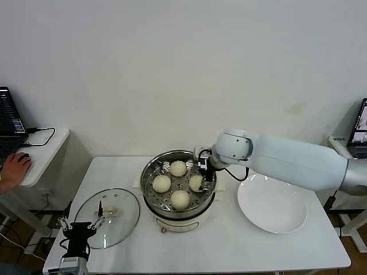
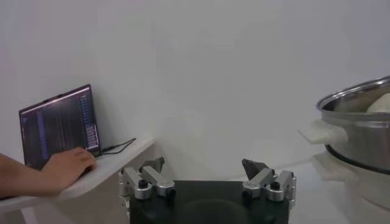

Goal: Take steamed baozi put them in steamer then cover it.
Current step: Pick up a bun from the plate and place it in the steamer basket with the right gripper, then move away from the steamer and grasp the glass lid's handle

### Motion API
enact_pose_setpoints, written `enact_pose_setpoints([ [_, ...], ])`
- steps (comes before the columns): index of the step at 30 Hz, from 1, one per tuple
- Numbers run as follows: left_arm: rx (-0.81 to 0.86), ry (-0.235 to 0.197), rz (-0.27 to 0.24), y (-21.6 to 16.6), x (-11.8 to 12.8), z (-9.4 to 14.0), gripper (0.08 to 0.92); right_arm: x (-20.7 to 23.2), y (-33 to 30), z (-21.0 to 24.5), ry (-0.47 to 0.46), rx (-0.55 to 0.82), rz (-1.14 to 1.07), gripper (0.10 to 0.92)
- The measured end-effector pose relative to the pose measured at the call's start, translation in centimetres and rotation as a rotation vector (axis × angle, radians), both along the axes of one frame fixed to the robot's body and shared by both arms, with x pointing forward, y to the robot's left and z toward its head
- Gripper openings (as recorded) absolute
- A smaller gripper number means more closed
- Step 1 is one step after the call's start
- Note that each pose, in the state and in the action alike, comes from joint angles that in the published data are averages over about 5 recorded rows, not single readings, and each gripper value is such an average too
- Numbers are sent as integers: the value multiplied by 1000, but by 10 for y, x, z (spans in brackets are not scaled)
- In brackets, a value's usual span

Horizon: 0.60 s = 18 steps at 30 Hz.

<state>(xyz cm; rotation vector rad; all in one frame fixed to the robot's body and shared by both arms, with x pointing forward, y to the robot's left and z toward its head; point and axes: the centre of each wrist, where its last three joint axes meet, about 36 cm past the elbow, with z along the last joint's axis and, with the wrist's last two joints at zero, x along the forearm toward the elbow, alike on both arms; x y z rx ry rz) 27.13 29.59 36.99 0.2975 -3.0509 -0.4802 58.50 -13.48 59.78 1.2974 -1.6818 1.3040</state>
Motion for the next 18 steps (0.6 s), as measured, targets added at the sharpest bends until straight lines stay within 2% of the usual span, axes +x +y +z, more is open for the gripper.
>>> enact_pose_setpoints([
  [9, 10, 1, -7, 0, 3, -4, 823, -31, -55, 2, -133, 215, -70, 823],
  [18, 19, 10, -12, -4, 5, -12, 823, -82, -115, -40, -366, 567, -200, 823],
])
